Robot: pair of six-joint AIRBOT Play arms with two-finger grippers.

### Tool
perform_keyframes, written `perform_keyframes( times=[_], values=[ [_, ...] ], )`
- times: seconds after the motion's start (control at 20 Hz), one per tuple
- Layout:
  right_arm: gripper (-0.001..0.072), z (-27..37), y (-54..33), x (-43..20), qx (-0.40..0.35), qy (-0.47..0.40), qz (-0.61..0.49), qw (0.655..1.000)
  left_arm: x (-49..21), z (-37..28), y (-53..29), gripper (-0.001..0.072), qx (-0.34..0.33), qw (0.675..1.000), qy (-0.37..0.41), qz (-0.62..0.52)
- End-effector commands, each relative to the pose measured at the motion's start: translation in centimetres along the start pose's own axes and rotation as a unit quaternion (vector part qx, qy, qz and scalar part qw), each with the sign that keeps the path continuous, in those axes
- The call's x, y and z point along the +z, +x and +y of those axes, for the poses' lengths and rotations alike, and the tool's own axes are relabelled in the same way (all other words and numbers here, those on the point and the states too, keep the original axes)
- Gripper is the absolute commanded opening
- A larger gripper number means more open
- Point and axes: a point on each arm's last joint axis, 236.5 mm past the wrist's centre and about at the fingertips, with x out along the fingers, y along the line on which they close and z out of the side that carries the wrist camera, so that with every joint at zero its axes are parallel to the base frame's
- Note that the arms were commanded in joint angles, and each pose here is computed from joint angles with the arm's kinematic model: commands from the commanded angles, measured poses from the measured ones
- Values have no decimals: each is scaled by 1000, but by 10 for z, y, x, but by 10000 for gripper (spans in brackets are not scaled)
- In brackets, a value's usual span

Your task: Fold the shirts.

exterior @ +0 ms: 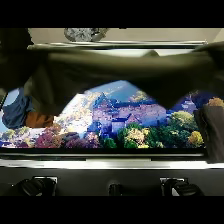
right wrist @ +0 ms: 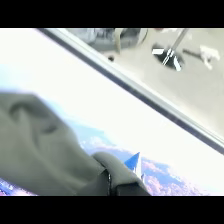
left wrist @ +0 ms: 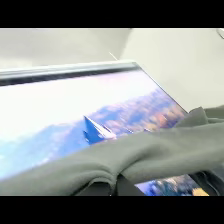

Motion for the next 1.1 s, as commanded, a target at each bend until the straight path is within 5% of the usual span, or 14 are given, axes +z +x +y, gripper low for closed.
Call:
perform_keyframes(
  times=[0.0,0.25,0.5,0.8,0.85,0.9,0.95,1.0,1.05],
  values=[
    [39,3,-55,-3,-23,31,-4,999,-7,-17,-19,28,-12,1000,7,22],
    [39,15,-7,-72,31,40,161,986,-46,35,20,30,76,990,29,113],
    [40,37,141,-205,118,58,371,919,-157,151,137,31,166,939,13,301],
    [40,93,315,-303,161,179,357,902,-300,222,220,38,152,878,-106,441],
    [41,103,326,-305,170,209,349,897,-306,221,224,109,140,876,-128,443],
    [107,108,335,-302,173,232,336,897,-305,220,226,316,134,878,-141,438],
    [327,103,338,-297,169,242,323,899,-296,225,225,533,135,882,-140,430],
    [537,92,335,-288,164,249,313,902,-282,233,220,574,129,888,-119,424],
    [628,76,327,-279,161,239,305,908,-267,243,210,574,128,893,-105,420]
  ],
)
